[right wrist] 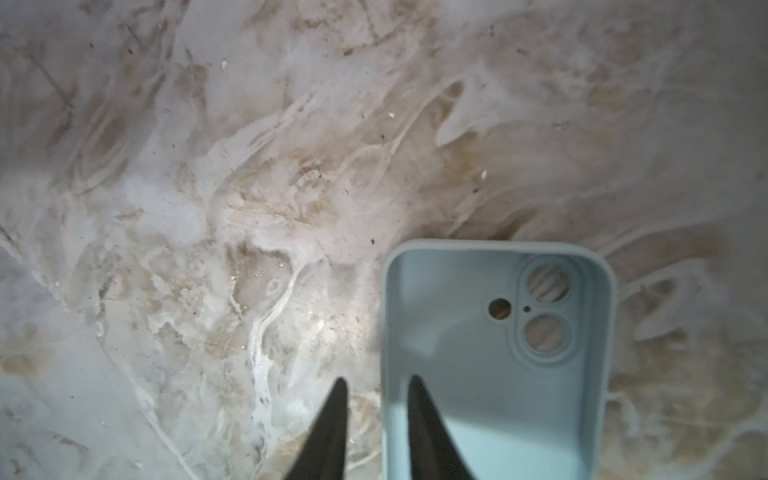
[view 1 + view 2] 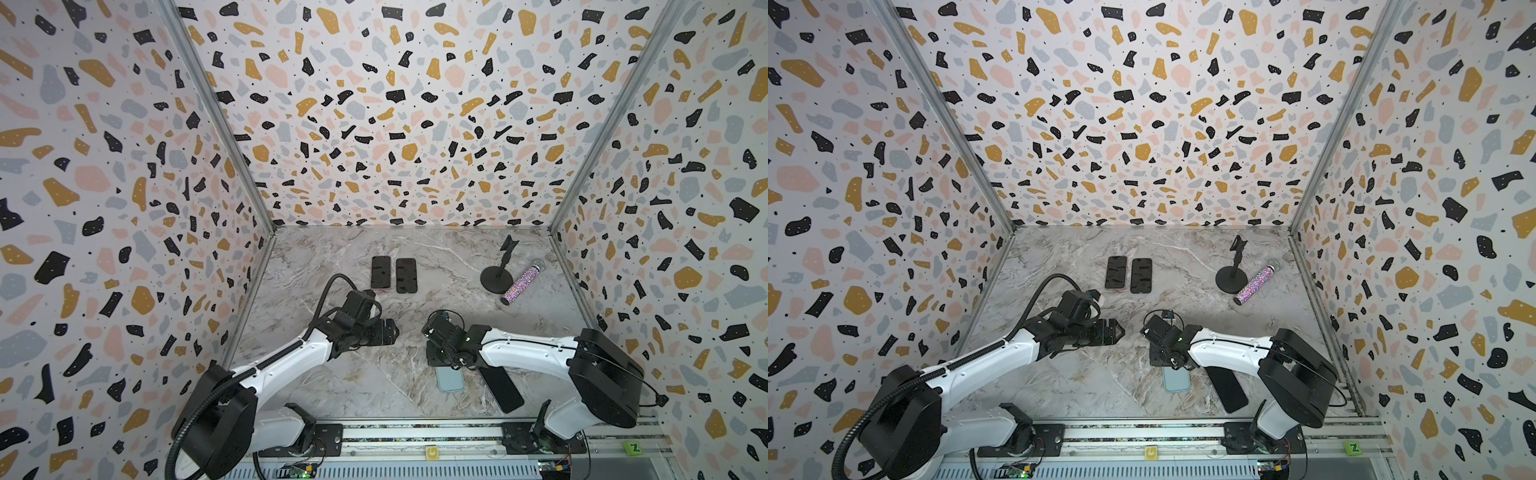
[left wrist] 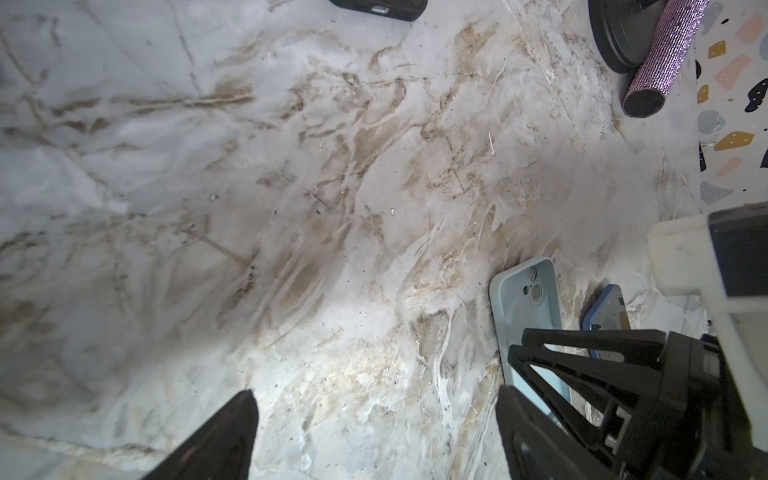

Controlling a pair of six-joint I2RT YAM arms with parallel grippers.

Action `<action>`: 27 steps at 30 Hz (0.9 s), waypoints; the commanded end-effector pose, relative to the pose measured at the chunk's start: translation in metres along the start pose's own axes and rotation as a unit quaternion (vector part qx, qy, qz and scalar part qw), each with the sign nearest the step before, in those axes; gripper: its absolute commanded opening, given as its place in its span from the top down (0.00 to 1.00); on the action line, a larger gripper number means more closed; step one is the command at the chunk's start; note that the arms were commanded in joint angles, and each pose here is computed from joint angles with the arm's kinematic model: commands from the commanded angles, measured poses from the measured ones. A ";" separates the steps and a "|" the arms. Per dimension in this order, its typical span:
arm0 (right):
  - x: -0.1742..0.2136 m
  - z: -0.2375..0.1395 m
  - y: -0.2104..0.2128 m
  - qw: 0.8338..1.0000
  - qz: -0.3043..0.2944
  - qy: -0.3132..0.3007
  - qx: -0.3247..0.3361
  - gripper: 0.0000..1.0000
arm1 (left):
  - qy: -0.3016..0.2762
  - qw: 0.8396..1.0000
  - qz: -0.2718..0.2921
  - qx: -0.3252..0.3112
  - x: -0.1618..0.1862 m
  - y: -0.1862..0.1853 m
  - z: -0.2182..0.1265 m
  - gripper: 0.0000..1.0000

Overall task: Put the phone into the phone case
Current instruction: 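Lower the right gripper onto the blue-framed phone and grip its short end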

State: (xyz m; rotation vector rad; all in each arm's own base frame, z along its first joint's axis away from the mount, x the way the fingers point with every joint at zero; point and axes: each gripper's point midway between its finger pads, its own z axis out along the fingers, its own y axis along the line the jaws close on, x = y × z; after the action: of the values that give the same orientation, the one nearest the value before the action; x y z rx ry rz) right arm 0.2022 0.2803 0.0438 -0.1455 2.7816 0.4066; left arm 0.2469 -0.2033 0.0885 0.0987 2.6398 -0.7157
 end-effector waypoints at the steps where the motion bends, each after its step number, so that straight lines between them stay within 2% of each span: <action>1: -0.011 -0.021 0.012 1.000 -0.001 -0.015 -0.014 0.52 | -0.007 1.000 -0.006 0.001 0.000 0.003 -0.003 0.10; 7: 0.014 -0.057 -0.064 0.997 0.019 -0.012 0.071 0.22 | -0.003 1.000 -0.008 0.028 -0.001 -0.007 0.001 0.10; 11: 0.032 -0.075 -0.114 0.993 0.072 -0.023 0.095 0.11 | 0.001 0.999 -0.007 0.041 -0.002 -0.011 0.006 0.10; 16: 0.046 -0.073 -0.148 0.985 0.157 -0.032 0.065 0.10 | 0.009 0.999 -0.005 0.052 -0.003 -0.016 0.012 0.11; 18: 0.050 -0.072 -0.160 0.980 0.178 -0.034 0.077 0.10 | 0.010 0.999 -0.003 0.053 -0.004 -0.017 0.013 0.11; 22: 0.057 -0.067 -0.178 0.975 0.196 -0.029 0.102 0.07 | 0.012 0.998 -0.001 0.054 -0.004 -0.017 0.016 0.11; 27: 0.071 -0.050 -0.183 0.973 0.218 -0.006 0.076 0.06 | 0.019 0.998 0.001 0.054 -0.002 -0.016 0.020 0.11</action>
State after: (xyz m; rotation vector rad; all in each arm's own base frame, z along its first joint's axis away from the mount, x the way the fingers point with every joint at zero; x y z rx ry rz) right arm 0.1530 0.0843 0.0244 0.5046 2.7793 0.2355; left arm 0.2471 -0.2215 0.0754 0.1185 2.6673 -0.8335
